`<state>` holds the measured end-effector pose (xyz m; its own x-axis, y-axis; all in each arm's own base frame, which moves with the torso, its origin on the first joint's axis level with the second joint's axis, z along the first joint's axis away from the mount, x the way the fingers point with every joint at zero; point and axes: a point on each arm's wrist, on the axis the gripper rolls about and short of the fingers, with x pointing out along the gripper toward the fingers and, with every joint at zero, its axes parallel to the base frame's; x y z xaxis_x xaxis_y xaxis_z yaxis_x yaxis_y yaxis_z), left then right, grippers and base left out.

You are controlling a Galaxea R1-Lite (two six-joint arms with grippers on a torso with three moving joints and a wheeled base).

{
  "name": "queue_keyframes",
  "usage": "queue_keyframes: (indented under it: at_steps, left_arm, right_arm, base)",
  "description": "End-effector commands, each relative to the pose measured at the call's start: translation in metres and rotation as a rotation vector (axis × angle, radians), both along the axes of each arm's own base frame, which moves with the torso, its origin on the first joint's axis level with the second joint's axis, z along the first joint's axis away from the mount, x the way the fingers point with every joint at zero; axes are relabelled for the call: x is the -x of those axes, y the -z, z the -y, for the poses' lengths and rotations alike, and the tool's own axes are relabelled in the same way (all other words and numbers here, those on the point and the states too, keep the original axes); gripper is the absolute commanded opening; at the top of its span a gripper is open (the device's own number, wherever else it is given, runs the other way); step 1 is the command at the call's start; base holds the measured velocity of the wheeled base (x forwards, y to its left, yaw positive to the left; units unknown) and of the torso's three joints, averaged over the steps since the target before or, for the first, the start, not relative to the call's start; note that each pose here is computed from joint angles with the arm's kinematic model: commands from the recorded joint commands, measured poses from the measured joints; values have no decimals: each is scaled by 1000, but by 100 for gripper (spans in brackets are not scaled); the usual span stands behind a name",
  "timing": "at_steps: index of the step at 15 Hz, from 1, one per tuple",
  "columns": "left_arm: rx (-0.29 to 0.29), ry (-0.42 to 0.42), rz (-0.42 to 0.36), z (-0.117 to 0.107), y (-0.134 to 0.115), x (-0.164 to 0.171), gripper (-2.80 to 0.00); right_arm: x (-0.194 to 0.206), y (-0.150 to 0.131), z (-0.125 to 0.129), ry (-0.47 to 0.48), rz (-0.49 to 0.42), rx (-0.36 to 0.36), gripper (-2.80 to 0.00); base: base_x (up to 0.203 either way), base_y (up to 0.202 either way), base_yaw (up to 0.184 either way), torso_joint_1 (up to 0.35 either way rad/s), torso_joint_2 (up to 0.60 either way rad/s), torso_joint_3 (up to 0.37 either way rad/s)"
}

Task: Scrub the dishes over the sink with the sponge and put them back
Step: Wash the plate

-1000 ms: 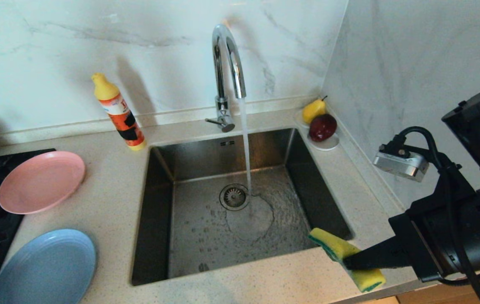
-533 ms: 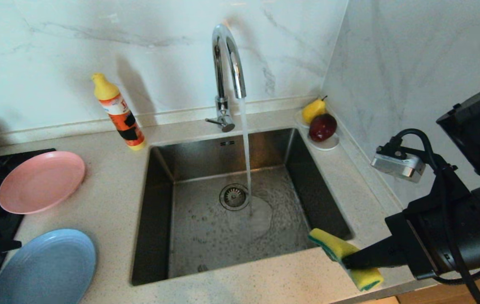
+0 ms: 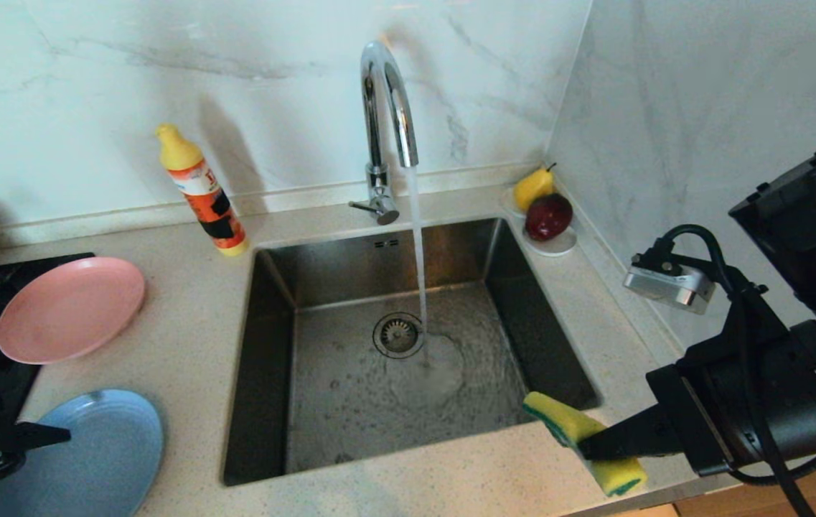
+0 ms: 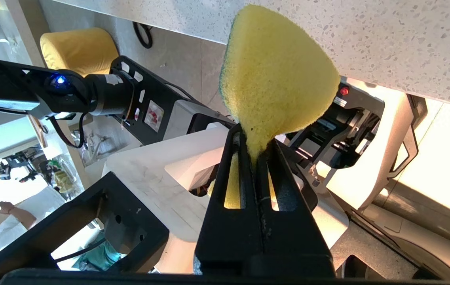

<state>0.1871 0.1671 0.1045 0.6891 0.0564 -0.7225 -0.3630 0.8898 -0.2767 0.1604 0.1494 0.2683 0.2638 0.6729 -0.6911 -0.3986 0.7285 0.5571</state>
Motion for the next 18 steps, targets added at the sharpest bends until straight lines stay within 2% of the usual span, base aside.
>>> queue_keyframes:
  at_steps: [1, 9, 12, 14, 18]
  left_arm:
    - [24, -7, -5, -1, 3, -1, 0]
    - [147, -19, 18, -5, 12, -8, 0]
    - [157, -18, 29, -6, 11, -9, 0]
    - [207, -14, 65, -7, 7, -12, 0]
    - [212, -15, 71, -6, 5, -11, 0]
  right_arm:
    - [0, 0, 0, 0, -6, 1, -280]
    - [-1, 4, 0, 1, -16, 12, -280]
    - [0, 4, 0, -2, -15, 12, -280]
    - [-2, 4, -1, -9, -6, 14, -280]
    - [-2, 5, -2, -9, -11, 17, -280]
  base:
    - [0, 0, 0, 0, 0, 0]
    - [0, 0, 0, 0, 0, 0]
    - [0, 0, 0, 0, 0, 0]
    - [0, 0, 0, 0, 0, 0]
    - [0, 0, 0, 0, 0, 0]
